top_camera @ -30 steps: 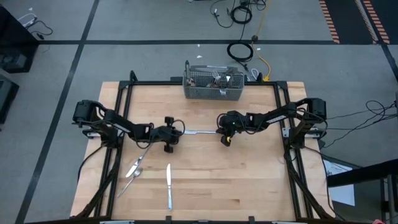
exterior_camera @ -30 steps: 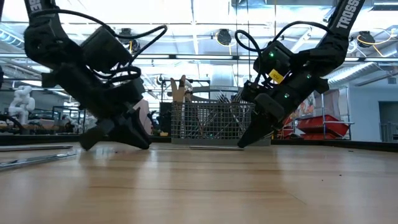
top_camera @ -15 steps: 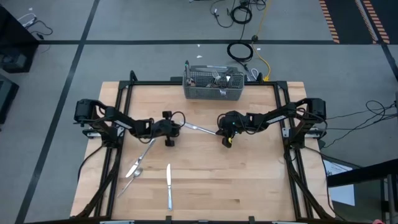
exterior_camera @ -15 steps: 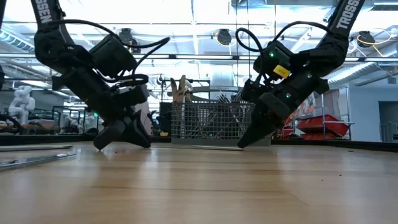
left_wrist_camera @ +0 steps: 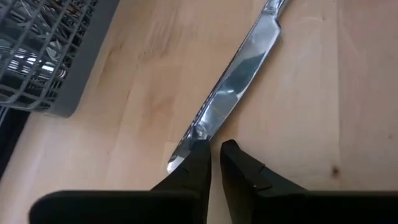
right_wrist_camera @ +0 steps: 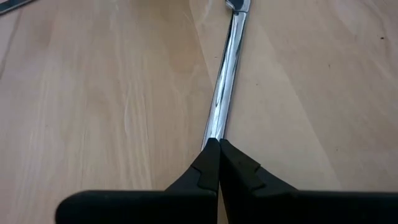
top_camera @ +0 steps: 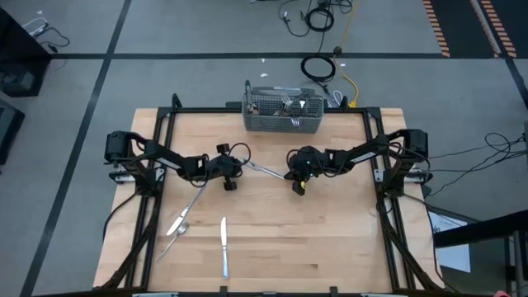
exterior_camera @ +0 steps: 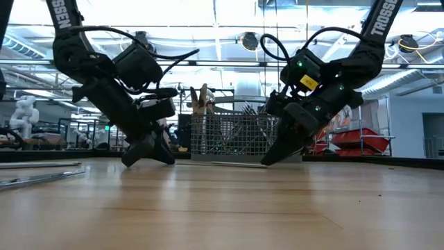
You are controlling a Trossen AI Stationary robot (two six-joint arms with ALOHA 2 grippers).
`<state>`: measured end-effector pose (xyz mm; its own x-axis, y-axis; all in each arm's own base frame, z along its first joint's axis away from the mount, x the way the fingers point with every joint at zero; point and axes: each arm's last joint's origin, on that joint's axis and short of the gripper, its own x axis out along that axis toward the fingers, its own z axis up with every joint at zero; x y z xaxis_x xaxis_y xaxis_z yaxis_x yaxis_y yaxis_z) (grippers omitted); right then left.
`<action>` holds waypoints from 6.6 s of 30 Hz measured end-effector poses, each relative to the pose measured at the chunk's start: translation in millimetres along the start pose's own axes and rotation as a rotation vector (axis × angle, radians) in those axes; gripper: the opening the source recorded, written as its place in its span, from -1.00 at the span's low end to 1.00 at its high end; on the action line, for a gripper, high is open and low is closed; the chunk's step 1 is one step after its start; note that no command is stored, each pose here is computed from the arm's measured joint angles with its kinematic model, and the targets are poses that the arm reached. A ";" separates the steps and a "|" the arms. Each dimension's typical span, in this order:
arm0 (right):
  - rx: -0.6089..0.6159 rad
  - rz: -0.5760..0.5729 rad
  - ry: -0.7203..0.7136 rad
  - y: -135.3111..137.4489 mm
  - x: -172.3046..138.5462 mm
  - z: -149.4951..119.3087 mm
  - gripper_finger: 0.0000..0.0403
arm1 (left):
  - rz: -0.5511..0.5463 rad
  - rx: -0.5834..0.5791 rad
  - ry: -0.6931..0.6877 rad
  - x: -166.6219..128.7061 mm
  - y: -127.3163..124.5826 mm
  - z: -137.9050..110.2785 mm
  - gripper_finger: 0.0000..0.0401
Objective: Sort silverware
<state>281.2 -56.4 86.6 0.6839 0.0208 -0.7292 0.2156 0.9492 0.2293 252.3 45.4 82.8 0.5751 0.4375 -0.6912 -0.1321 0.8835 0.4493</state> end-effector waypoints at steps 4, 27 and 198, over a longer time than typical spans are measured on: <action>-0.001 0.001 -0.003 0.0 0.3 0.0 -1.00 | -0.015 -0.027 -0.016 8.6 3.0 -2.6 -0.73; -0.042 0.027 0.001 0.7 0.4 -0.4 -1.00 | -0.119 0.302 -0.080 30.8 15.3 32.4 -0.73; -0.213 -0.142 -0.065 53.1 12.6 103.6 -0.69 | 0.186 -0.431 -0.315 -188.7 84.8 67.5 -0.73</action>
<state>373.4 -38.3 156.4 0.7024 -0.1312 -0.6996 0.1659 0.9860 -0.0183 187.0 26.5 289.6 0.7151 0.5801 -0.3900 -0.5344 0.8134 0.2299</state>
